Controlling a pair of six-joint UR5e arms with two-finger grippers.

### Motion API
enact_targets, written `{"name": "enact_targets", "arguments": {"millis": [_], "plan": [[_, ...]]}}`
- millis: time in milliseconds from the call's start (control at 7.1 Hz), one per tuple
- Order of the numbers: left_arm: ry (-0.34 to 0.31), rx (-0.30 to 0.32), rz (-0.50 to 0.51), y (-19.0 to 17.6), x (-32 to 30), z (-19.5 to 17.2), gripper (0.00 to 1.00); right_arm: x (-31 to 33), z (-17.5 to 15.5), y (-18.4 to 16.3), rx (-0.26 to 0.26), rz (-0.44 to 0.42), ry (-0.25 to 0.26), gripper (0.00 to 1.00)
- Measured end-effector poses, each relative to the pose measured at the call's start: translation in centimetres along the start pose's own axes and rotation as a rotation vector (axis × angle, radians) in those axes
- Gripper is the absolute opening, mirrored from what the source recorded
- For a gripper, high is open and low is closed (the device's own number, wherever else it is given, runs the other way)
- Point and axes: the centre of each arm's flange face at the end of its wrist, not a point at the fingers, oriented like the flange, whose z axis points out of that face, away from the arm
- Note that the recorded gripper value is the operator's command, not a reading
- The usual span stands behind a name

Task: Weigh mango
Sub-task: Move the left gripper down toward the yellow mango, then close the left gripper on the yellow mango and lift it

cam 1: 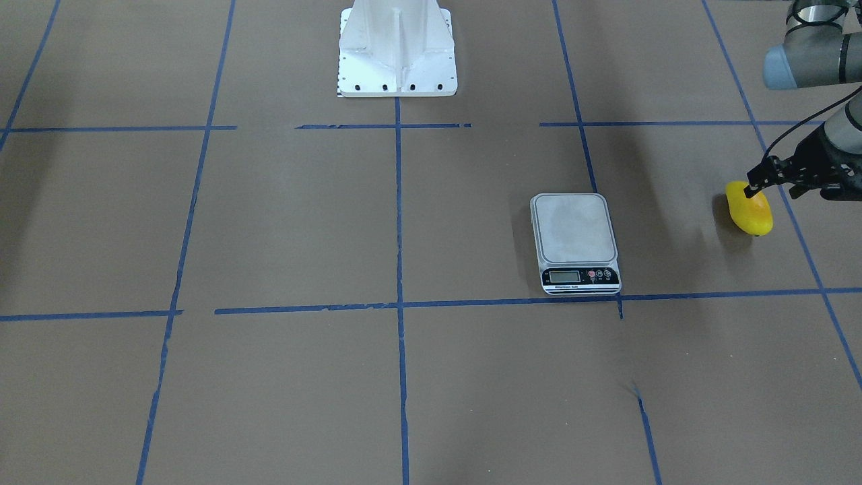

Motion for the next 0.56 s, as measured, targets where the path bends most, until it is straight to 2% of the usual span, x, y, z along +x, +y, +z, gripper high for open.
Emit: {"name": "enact_targets", "arguments": {"millis": [141, 282, 423, 563], "plan": [[0.001, -0.009, 0.001, 0.1, 0.4, 0.7, 1.00, 0.0, 0.0, 0.0, 0.000, 0.000, 0.000, 1.00], [0.001, -0.019, 0.004, 0.1, 0.7, 1.3, 0.64, 0.0, 0.0, 0.0, 0.000, 0.000, 0.000, 1.00], [0.002, -0.028, 0.012, 0.1, 1.1, 1.8, 0.22, 0.0, 0.0, 0.0, 0.000, 0.000, 0.000, 1.00], [0.004, -0.029, 0.019, 0.0, 1.6, 2.0, 0.00, 0.0, 0.0, 0.0, 0.000, 0.000, 0.000, 1.00]]}}
